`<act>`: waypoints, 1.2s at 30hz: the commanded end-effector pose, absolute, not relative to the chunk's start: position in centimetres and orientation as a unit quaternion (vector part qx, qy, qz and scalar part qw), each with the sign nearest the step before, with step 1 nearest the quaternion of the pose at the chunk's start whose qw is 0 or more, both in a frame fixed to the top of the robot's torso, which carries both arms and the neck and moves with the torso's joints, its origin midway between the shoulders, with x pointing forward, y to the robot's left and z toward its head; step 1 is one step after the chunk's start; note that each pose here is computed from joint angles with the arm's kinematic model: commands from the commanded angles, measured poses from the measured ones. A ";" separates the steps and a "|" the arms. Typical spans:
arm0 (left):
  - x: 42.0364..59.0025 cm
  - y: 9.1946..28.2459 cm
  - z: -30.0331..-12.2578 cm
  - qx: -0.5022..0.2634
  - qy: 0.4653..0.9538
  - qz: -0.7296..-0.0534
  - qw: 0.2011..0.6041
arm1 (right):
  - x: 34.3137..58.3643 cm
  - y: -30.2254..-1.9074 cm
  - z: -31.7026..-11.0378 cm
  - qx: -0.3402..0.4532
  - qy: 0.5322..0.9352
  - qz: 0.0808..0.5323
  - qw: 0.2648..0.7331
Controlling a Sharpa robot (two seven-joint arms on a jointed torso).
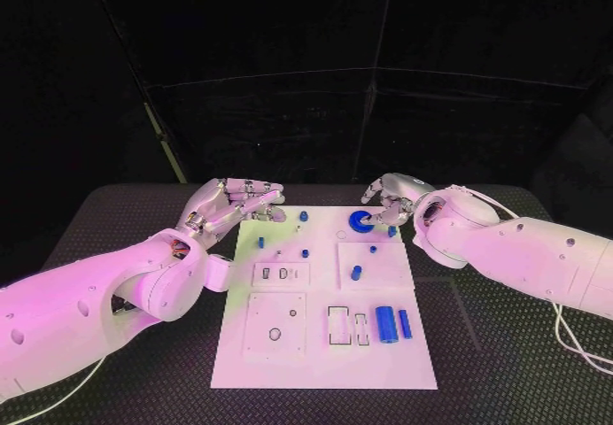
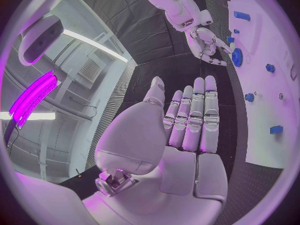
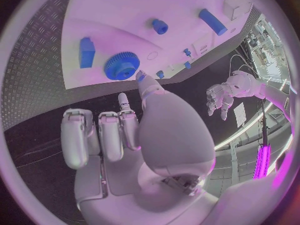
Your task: Assemble the parts on the task board
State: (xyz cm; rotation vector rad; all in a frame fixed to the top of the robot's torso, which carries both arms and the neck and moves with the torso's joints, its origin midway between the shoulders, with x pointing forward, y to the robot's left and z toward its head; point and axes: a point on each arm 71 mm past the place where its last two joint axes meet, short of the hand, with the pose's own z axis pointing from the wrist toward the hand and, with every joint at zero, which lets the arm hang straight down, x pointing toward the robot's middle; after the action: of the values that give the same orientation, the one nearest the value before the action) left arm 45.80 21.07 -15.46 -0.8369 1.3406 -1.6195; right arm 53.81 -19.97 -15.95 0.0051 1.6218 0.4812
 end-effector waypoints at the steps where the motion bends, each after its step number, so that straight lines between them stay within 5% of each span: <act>1: 45.8 20.9 -15.3 -0.331 0.535 -0.653 0.421 | 53.9 -19.9 -16.2 -0.016 0.730 0.194 0.656; 36: 45.8 20.8 -15.4 -0.332 0.535 -0.653 0.420 | 54.6 -19.1 -17.4 -0.026 0.751 0.181 0.635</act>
State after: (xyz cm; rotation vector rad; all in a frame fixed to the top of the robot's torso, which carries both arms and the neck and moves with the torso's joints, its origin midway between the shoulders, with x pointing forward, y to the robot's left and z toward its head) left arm 45.88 20.97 -15.52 -0.8374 1.3420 -1.6214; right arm 54.64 -19.17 -17.28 -0.0452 1.7021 0.4158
